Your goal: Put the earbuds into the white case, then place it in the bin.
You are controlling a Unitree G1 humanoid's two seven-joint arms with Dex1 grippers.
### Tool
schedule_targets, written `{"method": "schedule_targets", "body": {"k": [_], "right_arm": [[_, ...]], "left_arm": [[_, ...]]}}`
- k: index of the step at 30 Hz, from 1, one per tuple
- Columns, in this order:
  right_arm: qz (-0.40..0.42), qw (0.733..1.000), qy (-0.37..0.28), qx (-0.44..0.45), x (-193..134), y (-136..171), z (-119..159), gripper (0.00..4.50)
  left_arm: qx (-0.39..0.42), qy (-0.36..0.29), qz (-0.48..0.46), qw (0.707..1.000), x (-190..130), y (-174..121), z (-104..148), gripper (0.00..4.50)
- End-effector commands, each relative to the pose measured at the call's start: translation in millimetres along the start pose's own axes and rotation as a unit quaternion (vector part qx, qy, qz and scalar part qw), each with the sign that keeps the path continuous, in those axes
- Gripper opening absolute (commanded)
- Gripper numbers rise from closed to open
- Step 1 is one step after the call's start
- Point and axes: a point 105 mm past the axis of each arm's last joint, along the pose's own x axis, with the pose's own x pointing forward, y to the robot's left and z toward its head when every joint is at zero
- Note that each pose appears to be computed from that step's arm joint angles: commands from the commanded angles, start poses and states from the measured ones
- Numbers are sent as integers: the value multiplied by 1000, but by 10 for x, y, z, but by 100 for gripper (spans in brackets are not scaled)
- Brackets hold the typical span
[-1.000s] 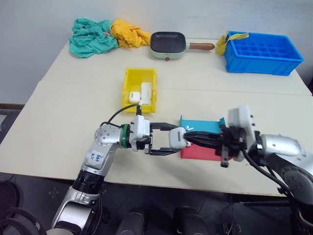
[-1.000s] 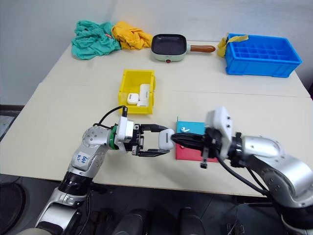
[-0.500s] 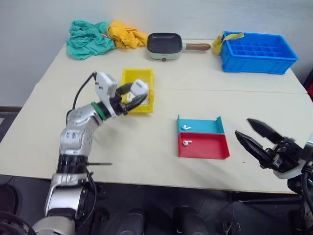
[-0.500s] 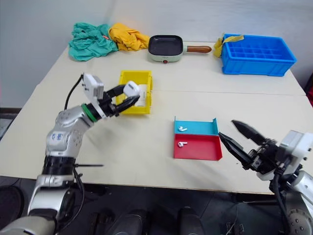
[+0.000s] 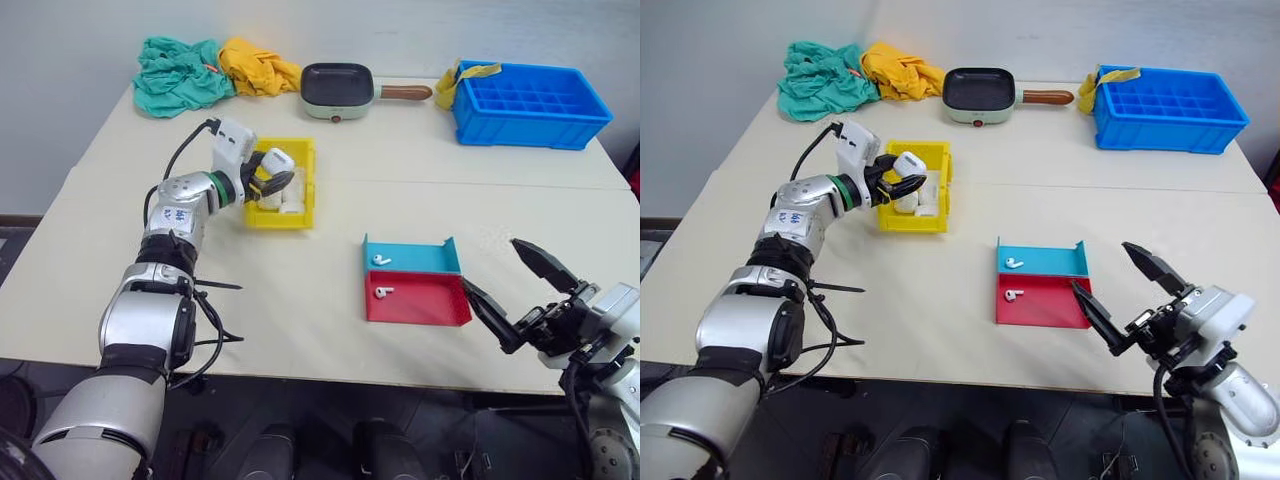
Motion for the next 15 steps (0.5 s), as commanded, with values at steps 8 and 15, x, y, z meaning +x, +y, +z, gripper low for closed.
{"method": "schedule_targets", "body": {"k": [8, 15], "right_arm": [[54, 997, 39, -48, -148, -174, -35, 450], [135, 985, 95, -47, -271, -346, -118, 450]], "left_arm": [[82, -78, -111, 987, -1367, -100, 33, 446], [106, 58, -48, 992, -2167, -383, -575, 446]]}}
